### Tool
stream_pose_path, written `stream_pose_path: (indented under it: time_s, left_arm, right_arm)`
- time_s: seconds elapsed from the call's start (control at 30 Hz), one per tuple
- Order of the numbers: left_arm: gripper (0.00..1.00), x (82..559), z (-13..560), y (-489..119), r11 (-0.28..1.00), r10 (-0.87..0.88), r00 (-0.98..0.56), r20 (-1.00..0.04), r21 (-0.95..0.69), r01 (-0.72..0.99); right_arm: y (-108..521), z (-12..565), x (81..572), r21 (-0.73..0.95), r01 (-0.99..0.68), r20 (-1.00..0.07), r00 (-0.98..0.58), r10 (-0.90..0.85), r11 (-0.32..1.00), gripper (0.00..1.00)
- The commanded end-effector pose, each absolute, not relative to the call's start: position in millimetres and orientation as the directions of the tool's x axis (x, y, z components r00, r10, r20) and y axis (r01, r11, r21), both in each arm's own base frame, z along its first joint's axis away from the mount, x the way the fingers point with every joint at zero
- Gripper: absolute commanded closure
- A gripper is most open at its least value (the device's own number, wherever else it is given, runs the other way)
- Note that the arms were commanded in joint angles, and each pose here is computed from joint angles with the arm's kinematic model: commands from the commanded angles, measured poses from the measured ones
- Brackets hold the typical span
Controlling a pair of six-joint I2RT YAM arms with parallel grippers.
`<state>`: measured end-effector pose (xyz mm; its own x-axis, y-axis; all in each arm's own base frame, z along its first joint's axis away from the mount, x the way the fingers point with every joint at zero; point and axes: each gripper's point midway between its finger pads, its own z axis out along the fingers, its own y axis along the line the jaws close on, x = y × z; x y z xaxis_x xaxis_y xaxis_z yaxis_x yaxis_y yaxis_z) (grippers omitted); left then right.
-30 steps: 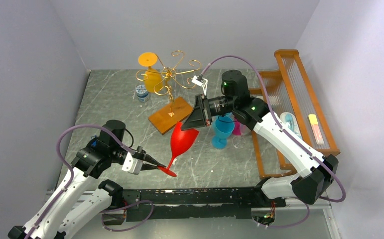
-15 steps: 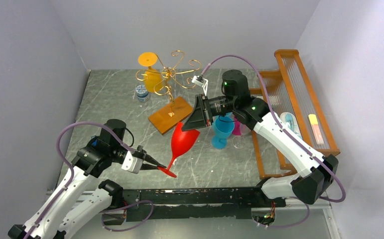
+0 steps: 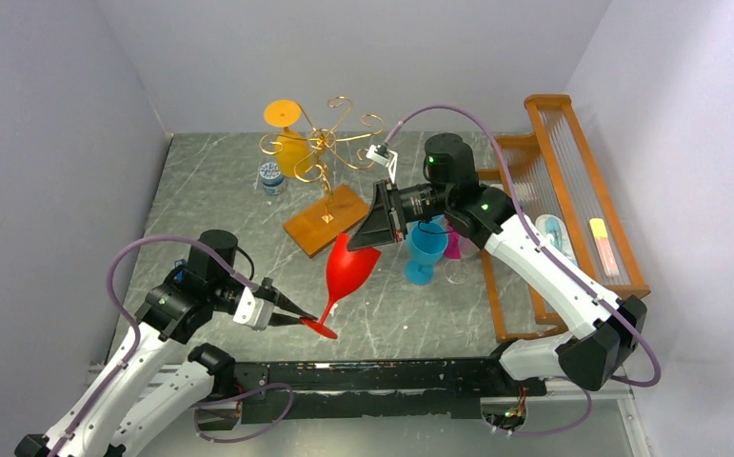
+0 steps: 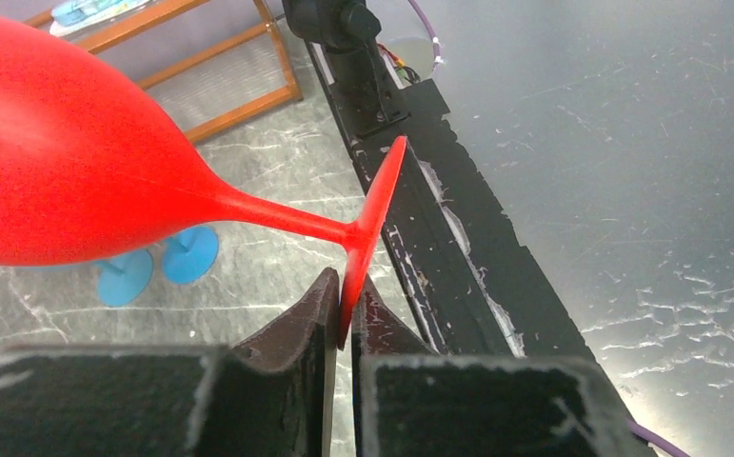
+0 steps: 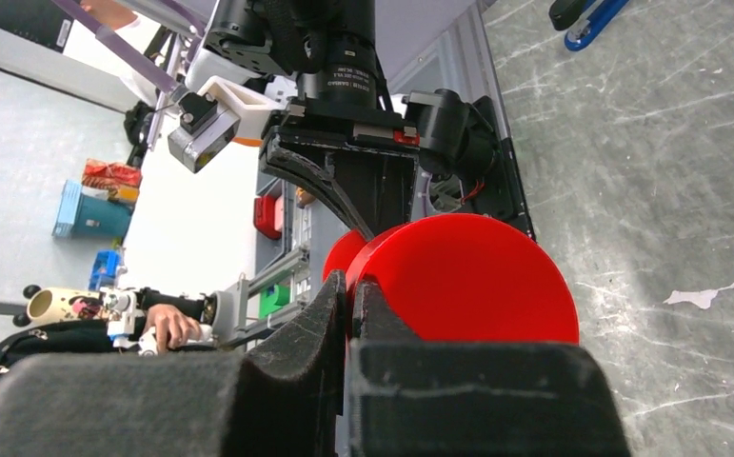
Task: Take the wine glass off the wine glass rack
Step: Place the wine glass at the center of the board.
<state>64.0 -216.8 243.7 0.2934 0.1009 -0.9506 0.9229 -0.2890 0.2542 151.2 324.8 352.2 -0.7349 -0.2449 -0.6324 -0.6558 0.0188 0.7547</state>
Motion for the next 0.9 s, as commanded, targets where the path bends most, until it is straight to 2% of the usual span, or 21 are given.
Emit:
stream_pose_path:
  time_s: [0.0,0.13,0.2,0.23,0.43,0.63,0.7,0.87]
  left_arm:
    - [0.86,71,247,-221,-0.268,0.086,0.299,-0.950,0.267,0.926]
    - [0.78,75,248,-220,-0.254,0.101,0.301,-0.948,0.268,0.929]
    - [0.65,73,248,-220,-0.259,0.101,0.302,-0.948,0.268,0.928]
    - [0.62,73,249,-220,-0.257,0.098,0.299,-0.949,0.266,0.929]
    - [0.60,73,248,-219,-0.261,0.108,0.295,-0.949,0.259,0.930]
    - [0.54,74,249,-219,-0.249,0.111,0.301,-0.947,0.266,0.931]
    - [0.51,77,253,-219,-0.215,0.113,0.290,-0.950,0.262,0.941]
    - [0.44,98,266,-217,-0.032,0.133,0.267,-0.955,0.265,0.964]
  right_arm:
    - [326,354,150,0.713,-0.700,-0.676,-0.695,-0.245,0.019,1.00]
    - [325,352,156,0.690,-0.721,-0.694,-0.685,-0.223,0.065,1.00]
    - [326,352,159,0.686,-0.723,-0.697,-0.684,-0.215,0.076,1.00]
    - [326,352,161,0.686,-0.723,-0.697,-0.686,-0.210,0.084,1.00]
    - [327,359,162,0.667,-0.741,-0.719,-0.667,-0.197,0.073,1.00]
    - [322,346,167,0.658,-0.739,-0.712,-0.674,-0.199,0.148,1.00]
    - [320,343,169,0.648,-0.742,-0.717,-0.670,-0.190,0.172,1.00]
    - [315,334,178,0.611,-0.754,-0.737,-0.653,-0.175,0.242,1.00]
